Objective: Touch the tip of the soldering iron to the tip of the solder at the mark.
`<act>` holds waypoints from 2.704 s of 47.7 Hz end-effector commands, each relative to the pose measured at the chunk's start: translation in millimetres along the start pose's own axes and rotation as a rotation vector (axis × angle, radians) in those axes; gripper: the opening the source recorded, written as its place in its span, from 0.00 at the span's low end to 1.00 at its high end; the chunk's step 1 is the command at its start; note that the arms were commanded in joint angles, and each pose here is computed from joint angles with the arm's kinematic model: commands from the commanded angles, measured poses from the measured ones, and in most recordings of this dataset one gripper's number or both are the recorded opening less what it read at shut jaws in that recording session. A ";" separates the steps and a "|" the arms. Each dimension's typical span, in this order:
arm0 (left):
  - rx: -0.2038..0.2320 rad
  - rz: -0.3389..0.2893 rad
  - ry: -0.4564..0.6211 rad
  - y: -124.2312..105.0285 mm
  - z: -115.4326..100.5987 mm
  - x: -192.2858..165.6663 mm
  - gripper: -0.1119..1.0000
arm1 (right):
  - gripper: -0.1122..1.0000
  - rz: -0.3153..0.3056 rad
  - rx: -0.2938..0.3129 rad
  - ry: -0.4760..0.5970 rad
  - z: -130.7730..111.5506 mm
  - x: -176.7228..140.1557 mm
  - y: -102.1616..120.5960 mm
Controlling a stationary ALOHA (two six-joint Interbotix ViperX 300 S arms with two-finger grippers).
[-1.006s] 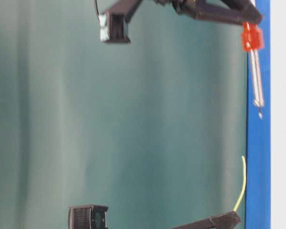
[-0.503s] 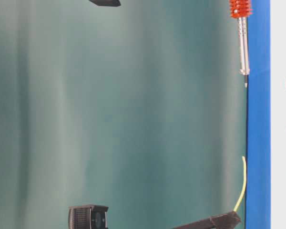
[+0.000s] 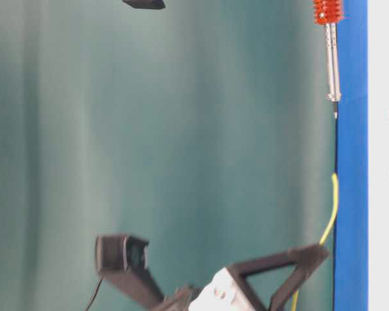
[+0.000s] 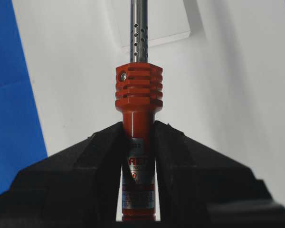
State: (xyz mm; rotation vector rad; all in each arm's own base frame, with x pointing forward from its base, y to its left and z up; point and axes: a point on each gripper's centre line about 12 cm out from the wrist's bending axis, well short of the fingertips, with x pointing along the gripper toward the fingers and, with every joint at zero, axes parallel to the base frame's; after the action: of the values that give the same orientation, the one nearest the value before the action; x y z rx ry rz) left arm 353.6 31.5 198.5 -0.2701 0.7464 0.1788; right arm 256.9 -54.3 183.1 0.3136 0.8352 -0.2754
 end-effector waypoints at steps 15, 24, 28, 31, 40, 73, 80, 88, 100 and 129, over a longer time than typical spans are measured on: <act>0.019 -0.005 0.017 -11.3 22.0 45.1 0.13 | 0.16 0.001 0.001 -0.015 4.0 -0.8 0.4; 0.023 0.000 0.038 -10.8 19.6 60.8 0.12 | 0.16 0.000 0.001 -0.011 3.4 0.3 0.2; 0.023 -0.002 0.031 -11.4 21.5 62.9 0.12 | 0.16 -0.001 0.002 -0.008 2.7 0.8 -0.4; 0.025 -0.002 0.029 -11.4 21.7 63.9 0.13 | 0.16 -0.001 0.001 -0.006 2.4 1.2 0.0; 0.021 0.001 0.038 -10.2 19.4 66.8 0.12 | 0.16 -0.002 0.001 -0.002 1.9 2.3 -0.2; 0.014 0.012 0.046 -4.9 19.3 69.5 0.13 | 0.16 -0.009 0.005 0.026 -1.7 8.1 -1.5; 0.015 0.012 0.048 -4.9 19.8 69.9 0.12 | 0.16 -0.014 0.004 0.052 -5.0 11.6 -2.3; 0.015 0.015 0.056 -4.7 18.8 69.8 0.13 | 0.16 -0.018 0.006 0.073 -7.1 16.2 -2.9; 0.015 0.015 0.056 -4.7 18.8 69.8 0.13 | 0.16 -0.022 0.005 0.097 -7.6 23.8 -2.8; 0.018 0.014 0.055 -4.8 19.4 69.7 0.12 | 0.16 -0.027 0.006 0.121 -0.7 33.7 -1.4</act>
State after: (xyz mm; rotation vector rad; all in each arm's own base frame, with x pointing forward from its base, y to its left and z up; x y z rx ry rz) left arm 412.2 35.5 151.8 -0.2583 0.8440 0.1815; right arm 270.2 -57.5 148.6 0.3308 0.9846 -0.2884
